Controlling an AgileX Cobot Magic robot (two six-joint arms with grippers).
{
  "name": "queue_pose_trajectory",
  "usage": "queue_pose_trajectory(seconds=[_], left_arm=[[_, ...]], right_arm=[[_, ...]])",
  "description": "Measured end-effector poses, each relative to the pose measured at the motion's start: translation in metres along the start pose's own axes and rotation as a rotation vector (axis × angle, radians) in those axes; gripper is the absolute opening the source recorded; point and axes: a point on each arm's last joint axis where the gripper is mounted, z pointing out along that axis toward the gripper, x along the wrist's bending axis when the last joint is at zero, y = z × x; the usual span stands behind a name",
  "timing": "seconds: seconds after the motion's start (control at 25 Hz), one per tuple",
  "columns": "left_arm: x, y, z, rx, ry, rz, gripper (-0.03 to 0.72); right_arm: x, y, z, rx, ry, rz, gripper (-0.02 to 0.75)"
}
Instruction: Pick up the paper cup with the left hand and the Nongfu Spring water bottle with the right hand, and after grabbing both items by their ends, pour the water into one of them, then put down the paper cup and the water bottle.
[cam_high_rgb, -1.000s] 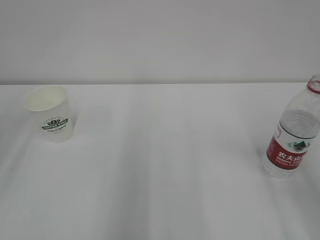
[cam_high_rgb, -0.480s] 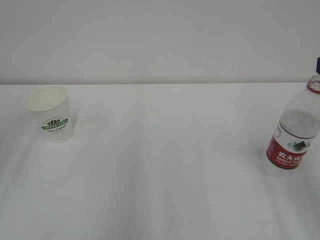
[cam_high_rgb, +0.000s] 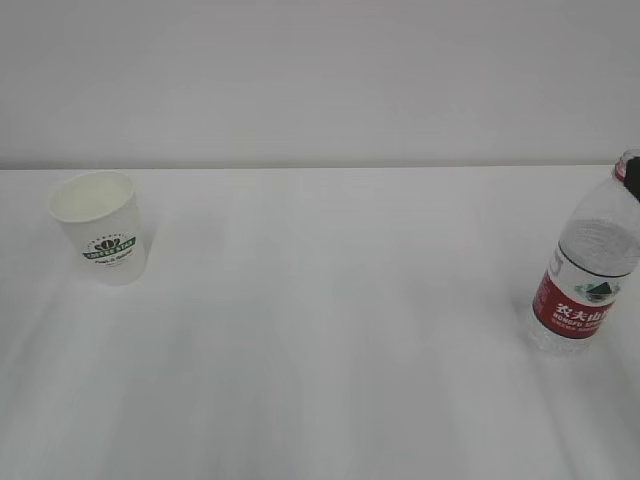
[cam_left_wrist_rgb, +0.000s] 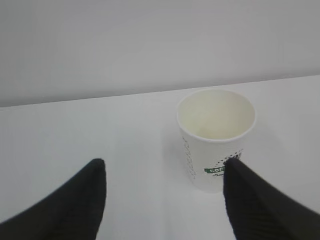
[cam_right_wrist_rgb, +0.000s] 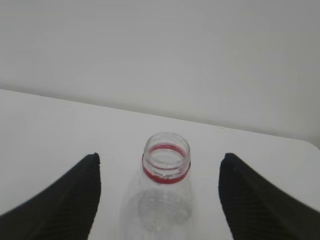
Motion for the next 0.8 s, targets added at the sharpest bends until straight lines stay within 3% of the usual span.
queue_pose_trajectory(seconds=[0.4, 0.64, 0.8], left_arm=[[0.000, -0.043, -0.008, 0.007, 0.005, -0.063, 0.489], [-0.012, -0.072, -0.006, 0.057, -0.118, -0.011, 0.484], [-0.017, -0.073, 0.001, -0.002, -0.173, -0.007, 0.476]], right_arm=[[0.006, -0.054, -0.015, -0.046, -0.007, 0.045, 0.554], [0.012, -0.073, -0.023, -0.041, 0.027, 0.009, 0.554], [0.013, -0.077, -0.025, -0.044, 0.036, -0.002, 0.554]])
